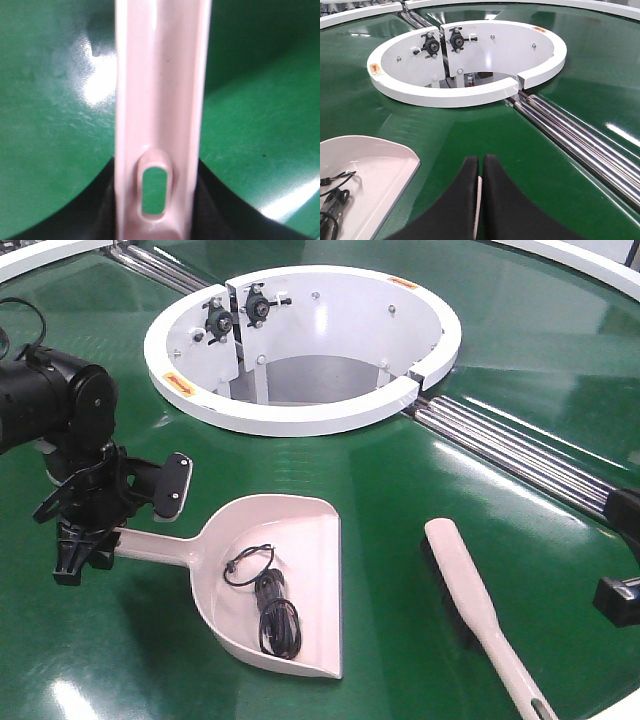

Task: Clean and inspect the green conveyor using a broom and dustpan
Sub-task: 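Open the left gripper off the dustpan handle and withdraw it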

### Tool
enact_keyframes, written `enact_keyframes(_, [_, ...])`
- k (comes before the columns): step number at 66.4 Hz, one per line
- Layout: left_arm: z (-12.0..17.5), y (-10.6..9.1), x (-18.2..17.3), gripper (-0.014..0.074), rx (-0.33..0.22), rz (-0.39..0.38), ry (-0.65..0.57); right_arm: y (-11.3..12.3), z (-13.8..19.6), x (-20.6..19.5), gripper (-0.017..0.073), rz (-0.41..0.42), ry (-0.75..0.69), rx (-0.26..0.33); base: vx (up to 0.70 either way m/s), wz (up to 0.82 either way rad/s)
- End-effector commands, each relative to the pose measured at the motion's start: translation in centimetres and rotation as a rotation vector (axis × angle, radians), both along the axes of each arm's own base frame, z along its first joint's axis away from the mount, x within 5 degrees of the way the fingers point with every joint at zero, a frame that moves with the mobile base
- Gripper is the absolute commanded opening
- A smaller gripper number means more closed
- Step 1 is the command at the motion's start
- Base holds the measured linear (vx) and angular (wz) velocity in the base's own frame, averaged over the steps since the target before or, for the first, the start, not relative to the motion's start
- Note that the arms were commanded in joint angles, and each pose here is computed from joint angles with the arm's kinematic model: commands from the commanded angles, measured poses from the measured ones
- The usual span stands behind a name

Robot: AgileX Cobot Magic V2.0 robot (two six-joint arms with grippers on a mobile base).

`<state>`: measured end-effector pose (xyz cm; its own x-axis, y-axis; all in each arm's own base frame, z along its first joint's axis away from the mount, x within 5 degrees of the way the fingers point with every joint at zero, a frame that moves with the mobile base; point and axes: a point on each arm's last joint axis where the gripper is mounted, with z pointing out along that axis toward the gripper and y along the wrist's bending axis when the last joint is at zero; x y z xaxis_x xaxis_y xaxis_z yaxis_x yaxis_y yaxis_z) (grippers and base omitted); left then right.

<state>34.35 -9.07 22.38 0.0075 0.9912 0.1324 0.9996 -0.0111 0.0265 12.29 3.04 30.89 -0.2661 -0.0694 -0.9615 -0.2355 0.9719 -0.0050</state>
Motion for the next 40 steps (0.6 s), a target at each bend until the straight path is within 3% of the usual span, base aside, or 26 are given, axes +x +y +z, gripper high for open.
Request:
enact_keyframes(1, [2.0,-0.46,-0.52,-0.0022,-0.03,-0.007,-0.028,0.07,1.61,0.17,-0.001,0.005,-0.106,0.018,0.0,0.0])
enact_keyframes(26, [2.0,-0.45,-0.52,-0.0004,-0.029,-0.007,-0.027,0.07,1.61,0.17,-0.001,0.005,-0.107,0.017,0.0,0.0])
enact_keyframes(40, [2.0,-0.45,-0.52,0.0092,-0.029,-0.007,-0.027,0.07,1.61,0.17,-0.001,0.006,-0.107,0.015,0.0,0.0])
